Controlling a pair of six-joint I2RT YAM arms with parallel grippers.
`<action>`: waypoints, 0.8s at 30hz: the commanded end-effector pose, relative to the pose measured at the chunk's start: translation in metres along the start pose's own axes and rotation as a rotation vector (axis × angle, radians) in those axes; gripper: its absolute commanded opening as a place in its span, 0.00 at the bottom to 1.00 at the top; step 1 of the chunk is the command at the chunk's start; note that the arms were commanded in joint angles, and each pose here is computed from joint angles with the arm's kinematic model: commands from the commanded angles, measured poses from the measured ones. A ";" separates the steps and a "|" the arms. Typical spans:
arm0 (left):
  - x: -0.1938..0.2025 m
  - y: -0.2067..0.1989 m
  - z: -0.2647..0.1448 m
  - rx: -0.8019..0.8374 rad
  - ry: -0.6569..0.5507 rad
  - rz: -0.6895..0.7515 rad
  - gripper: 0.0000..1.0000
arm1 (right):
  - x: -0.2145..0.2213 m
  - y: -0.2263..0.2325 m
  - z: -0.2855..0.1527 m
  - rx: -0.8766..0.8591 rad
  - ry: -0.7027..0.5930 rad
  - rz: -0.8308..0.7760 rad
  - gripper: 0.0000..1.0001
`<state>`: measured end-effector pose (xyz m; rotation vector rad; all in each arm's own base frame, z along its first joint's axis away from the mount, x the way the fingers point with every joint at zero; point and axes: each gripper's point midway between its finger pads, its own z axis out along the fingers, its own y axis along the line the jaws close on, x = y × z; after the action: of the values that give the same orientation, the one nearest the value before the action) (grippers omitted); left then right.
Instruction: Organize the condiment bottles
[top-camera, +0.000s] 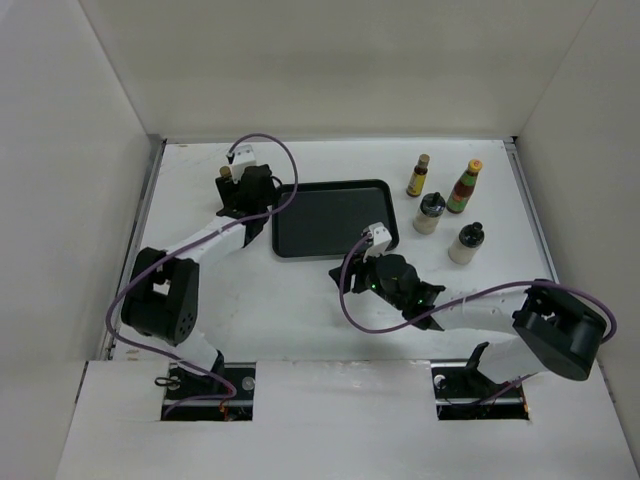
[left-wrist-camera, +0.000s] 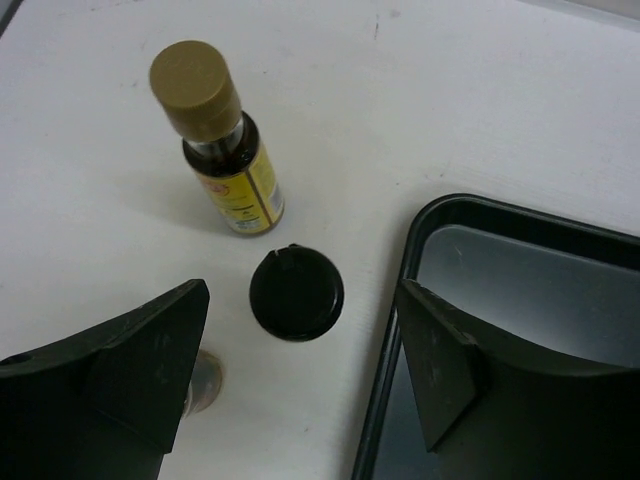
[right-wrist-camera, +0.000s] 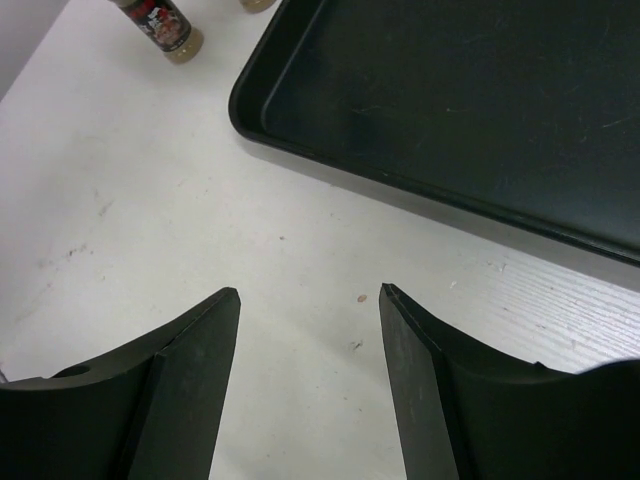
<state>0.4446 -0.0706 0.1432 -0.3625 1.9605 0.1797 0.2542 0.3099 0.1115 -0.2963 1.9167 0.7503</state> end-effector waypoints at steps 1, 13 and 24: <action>-0.027 -0.018 0.012 0.051 -0.053 -0.067 0.73 | -0.026 0.021 0.005 -0.065 -0.075 0.003 0.65; -0.010 -0.013 0.032 0.025 -0.034 -0.070 0.47 | -0.023 0.019 0.005 -0.059 -0.065 0.002 0.66; -0.081 -0.046 -0.039 0.132 -0.243 -0.137 0.30 | -0.024 0.010 0.005 -0.032 -0.074 0.012 0.65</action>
<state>0.4562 -0.0965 0.1663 -0.3444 1.8806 0.1067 0.2559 0.3105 0.1090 -0.2988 1.9187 0.7471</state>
